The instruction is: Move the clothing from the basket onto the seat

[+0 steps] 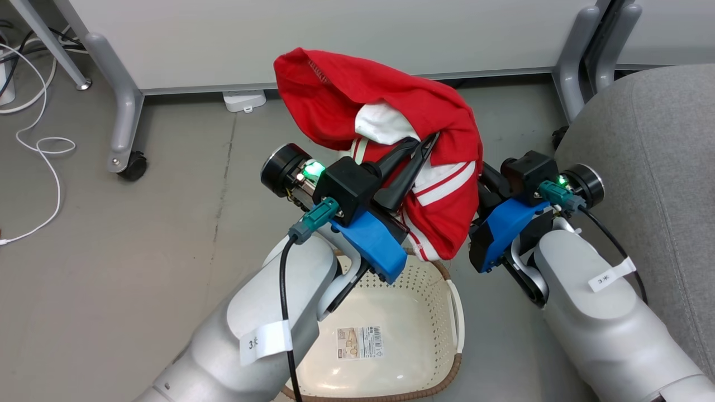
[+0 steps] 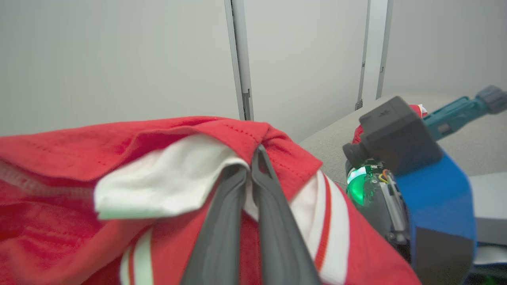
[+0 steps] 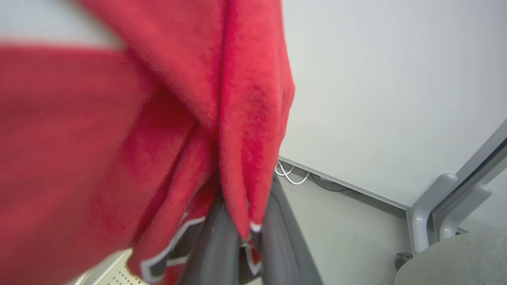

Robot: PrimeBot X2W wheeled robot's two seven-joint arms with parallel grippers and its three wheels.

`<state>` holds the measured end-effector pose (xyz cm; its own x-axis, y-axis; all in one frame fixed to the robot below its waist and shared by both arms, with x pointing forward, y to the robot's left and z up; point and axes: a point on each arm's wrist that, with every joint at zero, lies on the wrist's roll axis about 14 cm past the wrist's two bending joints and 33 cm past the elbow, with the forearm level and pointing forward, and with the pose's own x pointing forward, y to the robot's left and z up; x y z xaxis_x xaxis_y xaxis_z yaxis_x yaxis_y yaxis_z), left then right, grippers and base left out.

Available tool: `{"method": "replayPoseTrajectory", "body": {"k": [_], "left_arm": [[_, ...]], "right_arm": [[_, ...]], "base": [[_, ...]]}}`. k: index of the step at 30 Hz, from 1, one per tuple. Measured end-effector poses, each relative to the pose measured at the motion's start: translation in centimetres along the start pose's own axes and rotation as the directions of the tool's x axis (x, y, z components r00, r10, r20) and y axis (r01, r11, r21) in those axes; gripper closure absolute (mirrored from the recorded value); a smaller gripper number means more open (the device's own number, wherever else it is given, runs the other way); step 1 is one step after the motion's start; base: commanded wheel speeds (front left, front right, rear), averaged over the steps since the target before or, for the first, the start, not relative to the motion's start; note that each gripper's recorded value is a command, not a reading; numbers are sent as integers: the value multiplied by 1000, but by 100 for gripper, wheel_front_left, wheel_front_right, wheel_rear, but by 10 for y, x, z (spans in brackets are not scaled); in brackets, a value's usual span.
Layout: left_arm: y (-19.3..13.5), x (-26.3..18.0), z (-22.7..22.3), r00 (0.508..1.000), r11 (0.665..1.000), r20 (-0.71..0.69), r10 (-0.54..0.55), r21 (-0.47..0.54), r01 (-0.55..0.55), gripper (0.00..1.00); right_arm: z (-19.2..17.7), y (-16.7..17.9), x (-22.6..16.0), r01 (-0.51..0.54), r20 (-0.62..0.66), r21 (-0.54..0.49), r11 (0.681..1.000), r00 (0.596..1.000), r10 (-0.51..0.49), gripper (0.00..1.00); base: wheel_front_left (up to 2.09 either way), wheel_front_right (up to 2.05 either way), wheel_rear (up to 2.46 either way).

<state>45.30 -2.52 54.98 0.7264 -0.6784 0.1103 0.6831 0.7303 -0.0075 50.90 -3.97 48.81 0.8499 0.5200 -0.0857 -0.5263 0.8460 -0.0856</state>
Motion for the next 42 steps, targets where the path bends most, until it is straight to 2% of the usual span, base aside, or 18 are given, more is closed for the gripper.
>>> {"method": "replayPoseTrajectory", "body": {"k": [12, 13, 14, 30, 42], "left_arm": [[1, 2, -1, 1000, 1000, 0, 3, 6, -3, 100], [3, 2, -2, 1000, 1000, -4, 8, 5, -8, 70], [4, 1, -4, 1000, 1000, -9, 12, 7, -12, 0], [9, 6, -13, 999, 1000, -23, 23, 12, -23, 0], [-8, 24, -28, 998, 999, -36, -44, -4, 44, 0]], "right_arm": [[4, -10, -5, 25, 11, 8, 1000, 1000, -25, 100], [4, -11, -5, 26, 13, 8, 1000, 1000, -26, 100], [4, -12, -5, 29, 14, 8, 1000, 999, -29, 100], [3, -32, -11, 88, 27, 38, 995, 996, -89, 100], [9, -85, -42, 244, 73, 77, 967, 966, -249, 100]], "base": [[0, 0, 0], [0, 0, 0], [0, 0, 0], [0, 0, 0], [0, 0, 0]]}}
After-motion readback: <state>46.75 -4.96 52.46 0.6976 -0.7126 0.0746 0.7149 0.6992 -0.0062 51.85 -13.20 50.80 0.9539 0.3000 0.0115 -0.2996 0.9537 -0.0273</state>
